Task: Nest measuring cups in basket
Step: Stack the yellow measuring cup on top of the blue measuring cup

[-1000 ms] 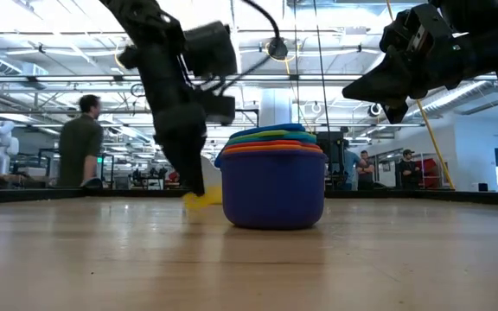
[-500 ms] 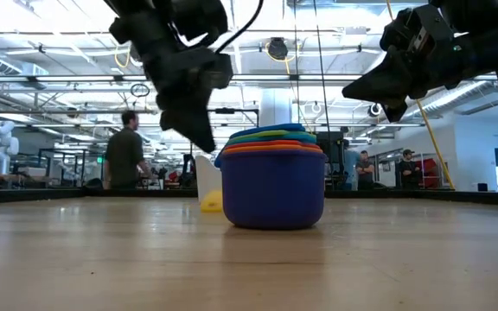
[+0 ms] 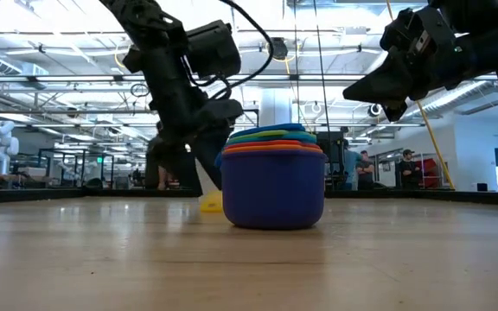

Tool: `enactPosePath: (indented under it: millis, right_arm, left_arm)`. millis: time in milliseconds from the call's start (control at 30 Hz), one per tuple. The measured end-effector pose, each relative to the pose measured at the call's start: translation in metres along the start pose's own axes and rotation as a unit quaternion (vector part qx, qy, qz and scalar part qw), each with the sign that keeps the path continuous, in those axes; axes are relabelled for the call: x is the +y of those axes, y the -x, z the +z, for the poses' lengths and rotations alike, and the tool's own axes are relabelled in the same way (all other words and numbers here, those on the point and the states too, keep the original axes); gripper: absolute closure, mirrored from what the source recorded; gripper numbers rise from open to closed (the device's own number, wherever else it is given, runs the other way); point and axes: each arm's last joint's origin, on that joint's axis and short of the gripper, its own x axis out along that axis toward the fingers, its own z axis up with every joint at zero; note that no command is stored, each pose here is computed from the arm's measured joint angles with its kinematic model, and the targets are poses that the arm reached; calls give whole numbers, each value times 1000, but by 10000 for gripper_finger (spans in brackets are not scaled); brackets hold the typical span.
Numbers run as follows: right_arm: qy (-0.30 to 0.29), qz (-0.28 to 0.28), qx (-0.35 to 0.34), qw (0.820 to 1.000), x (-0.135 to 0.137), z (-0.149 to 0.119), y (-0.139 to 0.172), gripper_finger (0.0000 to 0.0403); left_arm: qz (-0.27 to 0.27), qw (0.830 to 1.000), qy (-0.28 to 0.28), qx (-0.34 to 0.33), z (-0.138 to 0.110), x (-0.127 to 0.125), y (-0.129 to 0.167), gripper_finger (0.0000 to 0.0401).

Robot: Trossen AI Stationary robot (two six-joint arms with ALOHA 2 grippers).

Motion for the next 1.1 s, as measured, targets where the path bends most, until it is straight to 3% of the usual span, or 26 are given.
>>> enactPosePath:
  millis: [167,333,500,733,1100]
  right_arm:
    - [3,-1,2,1000,0,0,0,403]
    - [7,-1,4,1000,0,-1,0,403]
    - [7,0,2,1000,0,0,0,403]
    - [7,-1,2,1000,0,0,0,403]
    - [6,-1,2,1000,0,0,0,403]
  left_arm:
    - [10,999,50,-14,1,0,-2,75]
    - [23,997,66,-23,1,1,-2,66]
    - [20,996,81,-31,1,-1,-2,89]
    - [-8,997,61,-56,-2,-18,-1,136]
    - [39,995,73,-62,-5,-13,-1,173]
